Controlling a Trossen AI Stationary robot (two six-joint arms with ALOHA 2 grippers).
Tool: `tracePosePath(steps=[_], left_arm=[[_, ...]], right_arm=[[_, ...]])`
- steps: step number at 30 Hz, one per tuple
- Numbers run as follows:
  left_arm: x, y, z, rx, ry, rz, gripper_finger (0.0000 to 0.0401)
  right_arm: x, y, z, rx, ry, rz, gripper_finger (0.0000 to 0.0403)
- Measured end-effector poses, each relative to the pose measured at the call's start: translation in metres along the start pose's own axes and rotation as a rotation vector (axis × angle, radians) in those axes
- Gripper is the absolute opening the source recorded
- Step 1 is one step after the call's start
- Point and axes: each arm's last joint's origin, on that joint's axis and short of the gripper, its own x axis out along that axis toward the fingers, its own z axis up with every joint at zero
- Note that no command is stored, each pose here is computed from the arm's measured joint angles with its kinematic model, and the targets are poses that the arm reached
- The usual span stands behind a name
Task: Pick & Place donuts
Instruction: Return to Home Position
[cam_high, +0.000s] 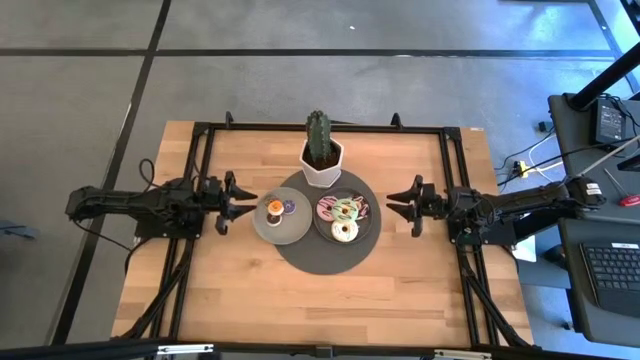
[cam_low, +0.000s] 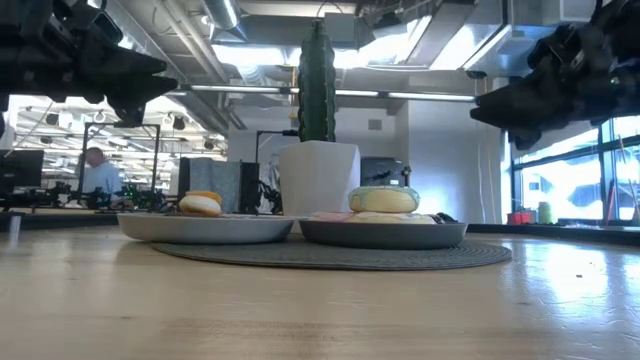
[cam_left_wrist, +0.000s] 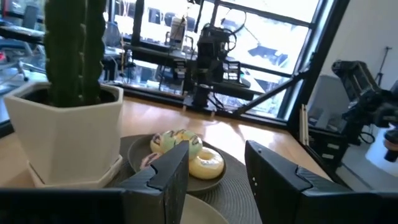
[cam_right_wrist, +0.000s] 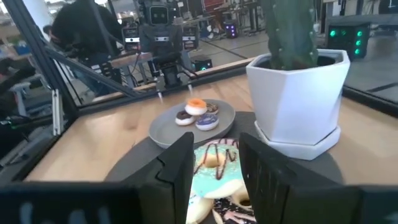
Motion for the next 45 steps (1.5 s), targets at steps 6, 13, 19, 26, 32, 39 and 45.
tracePosePath(steps=[6, 13, 19, 26, 32, 39, 45], left_arm=[[0.0, 0.001, -0.005, 0.002, 0.047, 0.012, 0.0149], [0.0, 0.001, -0.005, 0.003, 0.057, 0.012, 0.015], [0.0, 0.001, -0.005, 0.003, 0.057, 0.012, 0.0151], [0.0, 0.001, -0.005, 0.003, 0.057, 0.012, 0.0149], [0.0, 0.001, -0.005, 0.003, 0.057, 0.012, 0.0152], [0.0, 0.001, -0.005, 0.003, 0.056, 0.013, 0.0148], [0.0, 0.001, -0.005, 0.003, 0.056, 0.013, 0.0152]], right_arm=[[0.0, -0.002, 0.0, -0.031, 0.004, 0.011, 0.0129], [-0.002, -0.008, -0.003, -0.032, 0.043, -0.052, 0.0129], [-0.011, -0.016, -0.009, -0.01, 0.086, -0.248, 0.0129], [-0.021, -0.021, -0.007, -0.026, 0.056, -0.368, 0.0129], [-0.028, -0.02, 0.003, -0.096, -0.036, -0.344, 0.0129], [-0.035, -0.019, 0.011, -0.135, -0.121, -0.33, 0.0129], [-0.038, -0.019, 0.014, -0.196, -0.148, -0.33, 0.0129]])
